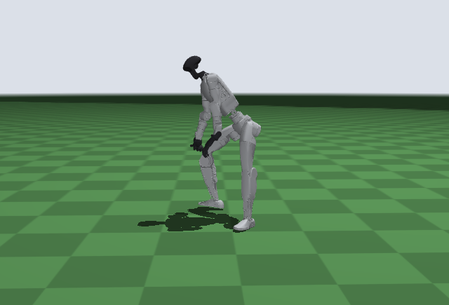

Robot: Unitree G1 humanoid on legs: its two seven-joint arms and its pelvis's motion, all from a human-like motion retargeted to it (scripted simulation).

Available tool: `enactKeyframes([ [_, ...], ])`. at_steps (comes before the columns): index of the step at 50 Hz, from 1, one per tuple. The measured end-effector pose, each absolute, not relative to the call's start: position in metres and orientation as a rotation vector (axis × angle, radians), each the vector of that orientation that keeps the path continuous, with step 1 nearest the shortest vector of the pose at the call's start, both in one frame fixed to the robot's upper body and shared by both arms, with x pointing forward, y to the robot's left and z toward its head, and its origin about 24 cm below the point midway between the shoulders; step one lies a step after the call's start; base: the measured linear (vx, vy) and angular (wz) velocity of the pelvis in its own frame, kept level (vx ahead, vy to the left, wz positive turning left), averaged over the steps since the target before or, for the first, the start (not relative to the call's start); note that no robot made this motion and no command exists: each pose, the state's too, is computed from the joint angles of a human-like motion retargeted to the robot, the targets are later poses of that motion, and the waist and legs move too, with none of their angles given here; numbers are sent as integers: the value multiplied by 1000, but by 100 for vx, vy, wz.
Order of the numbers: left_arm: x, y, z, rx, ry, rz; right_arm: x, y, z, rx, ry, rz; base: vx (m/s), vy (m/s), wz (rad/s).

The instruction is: Kungfu

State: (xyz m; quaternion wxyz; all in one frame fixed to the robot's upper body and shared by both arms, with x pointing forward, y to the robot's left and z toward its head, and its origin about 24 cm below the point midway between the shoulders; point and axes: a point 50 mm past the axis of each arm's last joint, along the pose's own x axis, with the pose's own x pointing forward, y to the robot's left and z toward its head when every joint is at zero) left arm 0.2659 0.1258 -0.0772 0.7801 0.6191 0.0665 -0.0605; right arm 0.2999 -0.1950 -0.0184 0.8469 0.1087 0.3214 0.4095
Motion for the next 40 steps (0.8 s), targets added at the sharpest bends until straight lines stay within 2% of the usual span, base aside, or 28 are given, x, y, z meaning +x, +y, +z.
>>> enactKeyframes([
  [7,265,132,-74,1254,134,-29,280,-158,-48,318,735,918,3,0,31],
  [16,262,154,-78,1307,181,-27,287,-168,-40,76,725,969,13,6,-21],
  [25,261,152,-78,1246,227,42,293,-177,-32,10,667,911,19,-1,-1],
  [33,242,181,-84,1083,355,268,321,-155,14,-156,375,928,42,-8,-34],
  [40,211,220,-87,873,480,529,342,-124,93,-357,2,1017,60,36,58],
])
